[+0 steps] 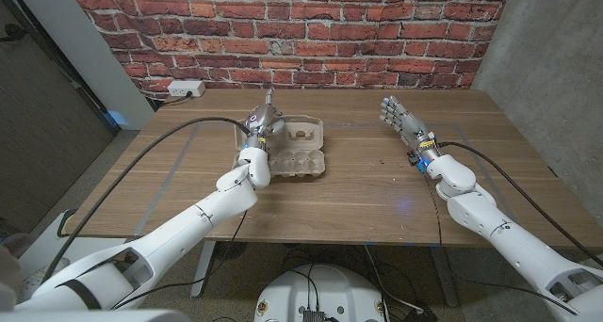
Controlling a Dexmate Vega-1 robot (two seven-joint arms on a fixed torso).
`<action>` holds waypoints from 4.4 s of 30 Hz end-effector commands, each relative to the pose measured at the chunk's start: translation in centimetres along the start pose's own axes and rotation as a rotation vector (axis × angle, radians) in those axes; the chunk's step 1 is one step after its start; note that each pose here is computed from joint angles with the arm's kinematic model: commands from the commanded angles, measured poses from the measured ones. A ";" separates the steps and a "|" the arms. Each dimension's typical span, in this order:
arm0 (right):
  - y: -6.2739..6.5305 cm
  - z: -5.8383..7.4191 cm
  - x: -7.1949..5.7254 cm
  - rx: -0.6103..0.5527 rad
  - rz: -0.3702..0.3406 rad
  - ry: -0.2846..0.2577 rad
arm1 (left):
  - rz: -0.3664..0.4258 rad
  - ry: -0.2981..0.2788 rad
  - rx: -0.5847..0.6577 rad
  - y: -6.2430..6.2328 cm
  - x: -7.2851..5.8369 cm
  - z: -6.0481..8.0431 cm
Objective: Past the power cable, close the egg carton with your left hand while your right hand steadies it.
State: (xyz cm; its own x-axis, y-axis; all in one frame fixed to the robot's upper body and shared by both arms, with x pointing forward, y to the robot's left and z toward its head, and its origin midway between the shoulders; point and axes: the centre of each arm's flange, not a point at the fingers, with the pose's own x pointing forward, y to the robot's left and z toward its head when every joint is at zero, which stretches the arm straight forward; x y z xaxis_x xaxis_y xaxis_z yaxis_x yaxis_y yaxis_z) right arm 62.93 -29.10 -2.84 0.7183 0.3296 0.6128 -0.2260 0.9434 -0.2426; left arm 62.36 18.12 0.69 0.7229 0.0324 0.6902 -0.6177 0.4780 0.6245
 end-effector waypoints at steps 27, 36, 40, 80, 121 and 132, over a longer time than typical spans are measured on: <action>3.2 0.6 0.4 -0.076 0.238 0.037 | 0.139 0.002 0.005 0.1 1.0 -1.0; 3.8 0.5 0.3 -0.079 0.249 0.050 | 0.204 -0.071 -0.027 -0.2 -0.4 -1.3; 4.0 0.5 0.4 -0.081 0.253 0.057 | 0.224 -0.092 -0.034 -0.2 -0.8 -1.3; 5.8 1.3 -0.1 -0.216 0.319 0.135 | 0.268 -0.094 -0.067 -1.4 -1.1 -2.2; 9.1 0.9 -1.1 -0.153 0.497 0.146 | 0.282 -0.054 -0.088 -1.4 0.0 -1.5; 9.3 0.9 -1.6 -0.145 0.501 0.162 | 0.284 -0.051 -0.078 -1.2 -0.1 -1.9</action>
State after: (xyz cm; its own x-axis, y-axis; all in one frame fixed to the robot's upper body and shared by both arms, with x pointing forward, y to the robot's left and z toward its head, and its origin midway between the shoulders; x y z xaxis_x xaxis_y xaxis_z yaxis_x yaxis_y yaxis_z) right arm 59.37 -21.06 -4.87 0.6412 0.7067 0.2992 -0.4540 0.6637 -0.5945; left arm 63.65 18.85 -0.83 0.5102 0.1204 0.8516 -0.7591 0.5285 0.3801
